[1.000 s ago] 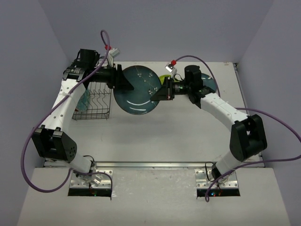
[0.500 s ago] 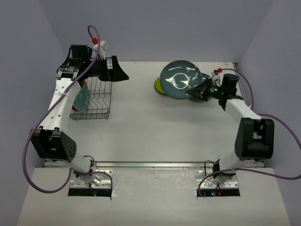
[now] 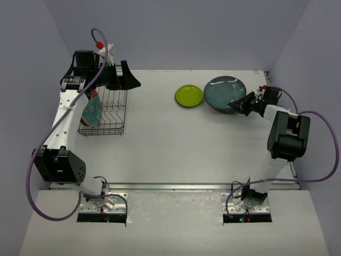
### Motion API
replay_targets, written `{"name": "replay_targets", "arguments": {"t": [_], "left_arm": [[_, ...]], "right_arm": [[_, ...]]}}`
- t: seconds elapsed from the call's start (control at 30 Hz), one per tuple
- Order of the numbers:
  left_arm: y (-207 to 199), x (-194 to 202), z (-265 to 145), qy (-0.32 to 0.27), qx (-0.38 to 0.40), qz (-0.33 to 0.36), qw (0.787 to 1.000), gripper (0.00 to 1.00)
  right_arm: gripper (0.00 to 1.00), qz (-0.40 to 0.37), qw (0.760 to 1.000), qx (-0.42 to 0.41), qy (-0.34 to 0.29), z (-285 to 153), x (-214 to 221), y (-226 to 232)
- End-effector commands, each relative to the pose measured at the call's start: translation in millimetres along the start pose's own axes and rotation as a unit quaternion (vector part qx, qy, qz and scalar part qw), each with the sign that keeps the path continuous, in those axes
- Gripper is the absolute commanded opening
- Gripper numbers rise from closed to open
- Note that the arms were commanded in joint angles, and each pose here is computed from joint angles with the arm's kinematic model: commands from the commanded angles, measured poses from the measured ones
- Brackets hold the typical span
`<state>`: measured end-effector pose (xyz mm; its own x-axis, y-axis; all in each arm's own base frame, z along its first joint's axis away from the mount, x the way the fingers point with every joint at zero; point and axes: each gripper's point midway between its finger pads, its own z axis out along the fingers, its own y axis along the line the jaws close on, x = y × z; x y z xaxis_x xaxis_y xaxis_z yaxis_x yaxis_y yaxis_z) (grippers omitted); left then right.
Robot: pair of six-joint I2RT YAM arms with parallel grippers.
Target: Unload the plates from the dish rack
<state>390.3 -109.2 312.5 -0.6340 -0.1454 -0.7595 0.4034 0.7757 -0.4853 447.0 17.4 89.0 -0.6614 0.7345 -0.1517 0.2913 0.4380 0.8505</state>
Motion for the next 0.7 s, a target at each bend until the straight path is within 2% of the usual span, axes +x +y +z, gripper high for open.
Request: {"name": "replay_targets", "arguments": {"t": [0.0, 0.23, 0.67], "left_arm": [[1, -17, -13, -0.036, -0.009, 0.017, 0.999, 1.0], [6, -10, -10, -0.032, -0.007, 0.015, 0.999, 1.0], [3, -6, -11, -0.028, 0.002, 0.015, 0.999, 1.0]], "right_arm": [[0.0, -0.078, 0.994, -0.073, -0.03, -6, -36, 52], [0.0, -0.069, 0.996, -0.052, -0.029, 13, -46, 30], [0.0, -0.048, 0.998, -0.041, -0.027, 27, -61, 23]]}}
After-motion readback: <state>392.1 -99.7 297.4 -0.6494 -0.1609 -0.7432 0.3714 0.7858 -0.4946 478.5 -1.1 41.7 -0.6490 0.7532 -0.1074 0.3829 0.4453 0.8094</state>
